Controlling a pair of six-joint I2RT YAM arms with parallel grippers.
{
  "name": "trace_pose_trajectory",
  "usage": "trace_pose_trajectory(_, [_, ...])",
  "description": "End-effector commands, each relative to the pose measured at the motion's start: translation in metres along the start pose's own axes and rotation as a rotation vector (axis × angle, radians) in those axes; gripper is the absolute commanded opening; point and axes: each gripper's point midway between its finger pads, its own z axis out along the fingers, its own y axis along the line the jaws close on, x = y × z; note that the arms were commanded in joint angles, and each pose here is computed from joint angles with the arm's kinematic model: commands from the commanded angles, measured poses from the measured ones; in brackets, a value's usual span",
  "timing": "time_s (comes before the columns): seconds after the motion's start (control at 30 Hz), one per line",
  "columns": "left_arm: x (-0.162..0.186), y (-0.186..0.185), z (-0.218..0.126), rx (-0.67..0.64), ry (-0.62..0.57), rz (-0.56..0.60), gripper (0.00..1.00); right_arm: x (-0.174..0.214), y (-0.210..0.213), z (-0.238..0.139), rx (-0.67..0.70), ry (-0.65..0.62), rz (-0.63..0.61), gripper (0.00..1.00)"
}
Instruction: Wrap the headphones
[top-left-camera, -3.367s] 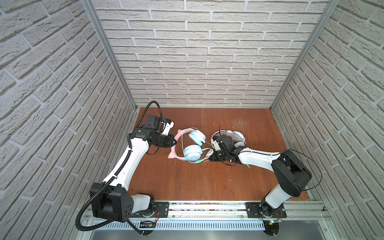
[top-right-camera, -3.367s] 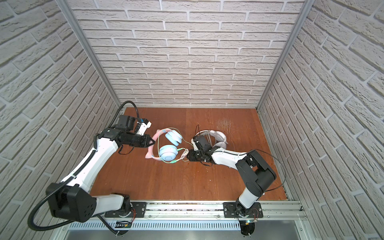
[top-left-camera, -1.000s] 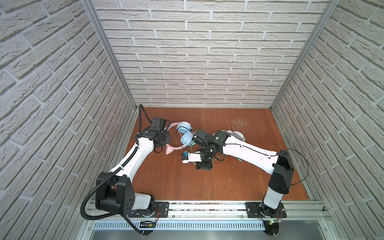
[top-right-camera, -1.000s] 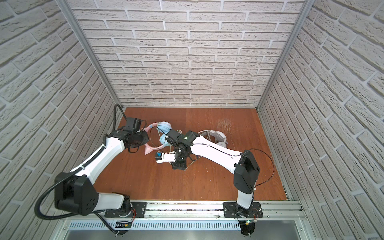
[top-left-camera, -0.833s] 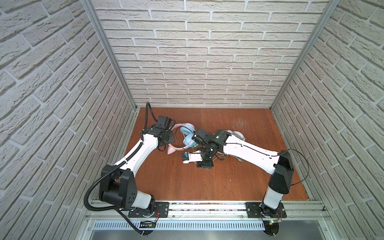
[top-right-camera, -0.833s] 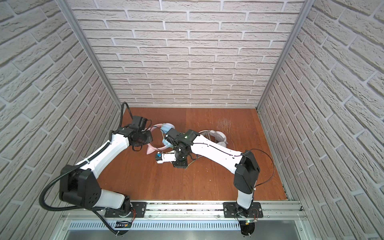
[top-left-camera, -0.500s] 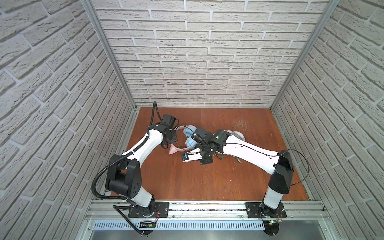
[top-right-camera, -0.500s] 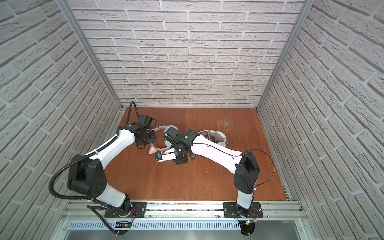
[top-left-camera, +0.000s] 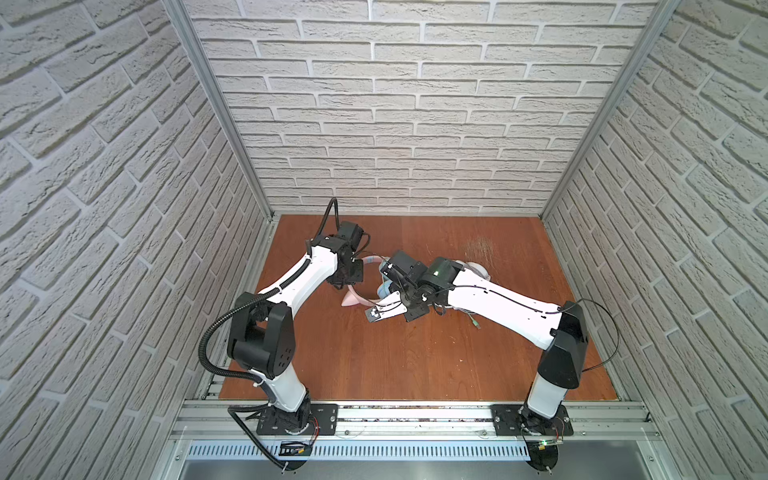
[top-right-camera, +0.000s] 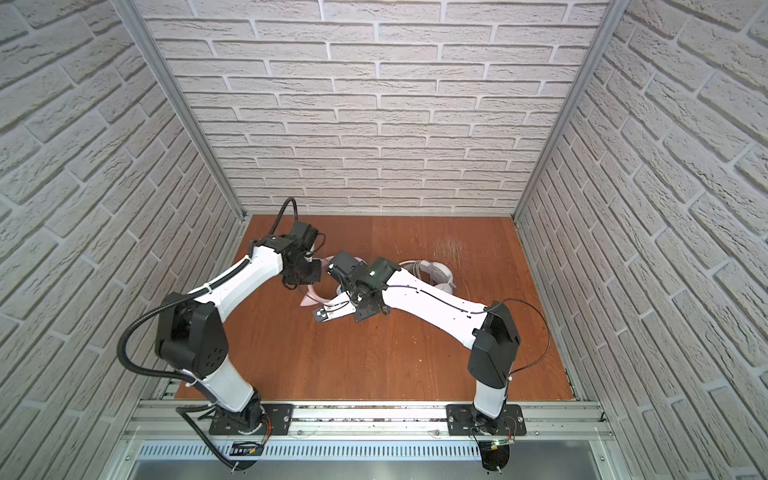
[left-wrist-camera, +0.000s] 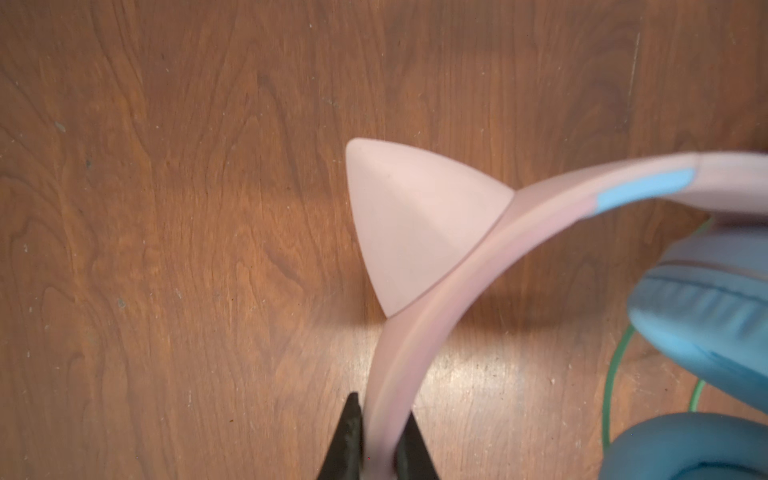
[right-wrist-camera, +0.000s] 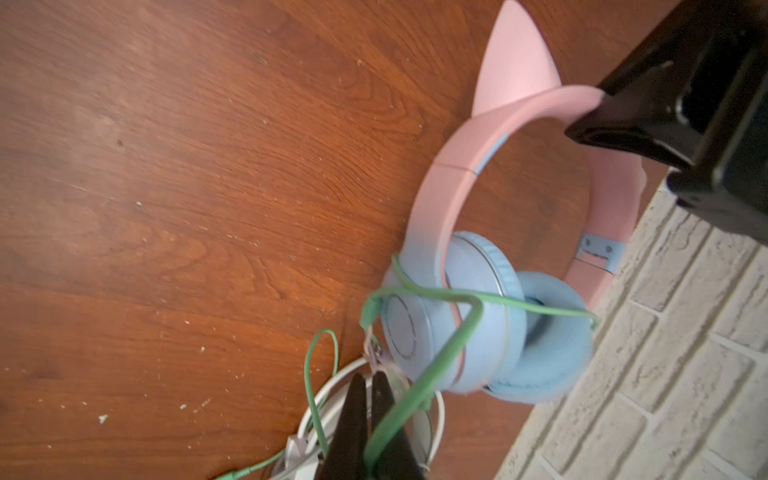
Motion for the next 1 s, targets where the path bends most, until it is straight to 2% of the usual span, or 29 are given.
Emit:
trace_pose_trajectory(0.0, [-0.003, -0.01, -0.009, 0.049, 0.008, 0.054, 0.0, 0.015, -0.006, -0.003, 0.036, 0.111, -0.06, 0.05])
trace_pose_trajectory(0.17, [0.002, -0.016, -0.006, 0.079, 0.039, 0.098, 0.0, 0.017, -0.02, -0.004, 0.101, 0.131, -0.1, 0.05])
trace_pose_trajectory(0.4, [0.013, -0.033, -0.004, 0.185, 0.067, 0.166, 0.0, 0.03, -0.046, 0.005, 0.239, 0.241, -0.209, 0.05])
trace_pose_trajectory(0.6, [0.02, -0.034, -0.011, 0.201, 0.084, 0.232, 0.0, 0.034, -0.053, 0.013, 0.261, 0.262, -0.249, 0.05])
trace_pose_trajectory(0.77, [0.03, -0.039, -0.018, 0.249, 0.088, 0.284, 0.0, 0.034, -0.059, 0.018, 0.27, 0.238, -0.23, 0.05])
trace_pose_trajectory(0.97, [0.039, -0.039, -0.017, 0.269, 0.109, 0.31, 0.0, 0.025, -0.061, 0.016, 0.245, 0.096, -0.15, 0.05])
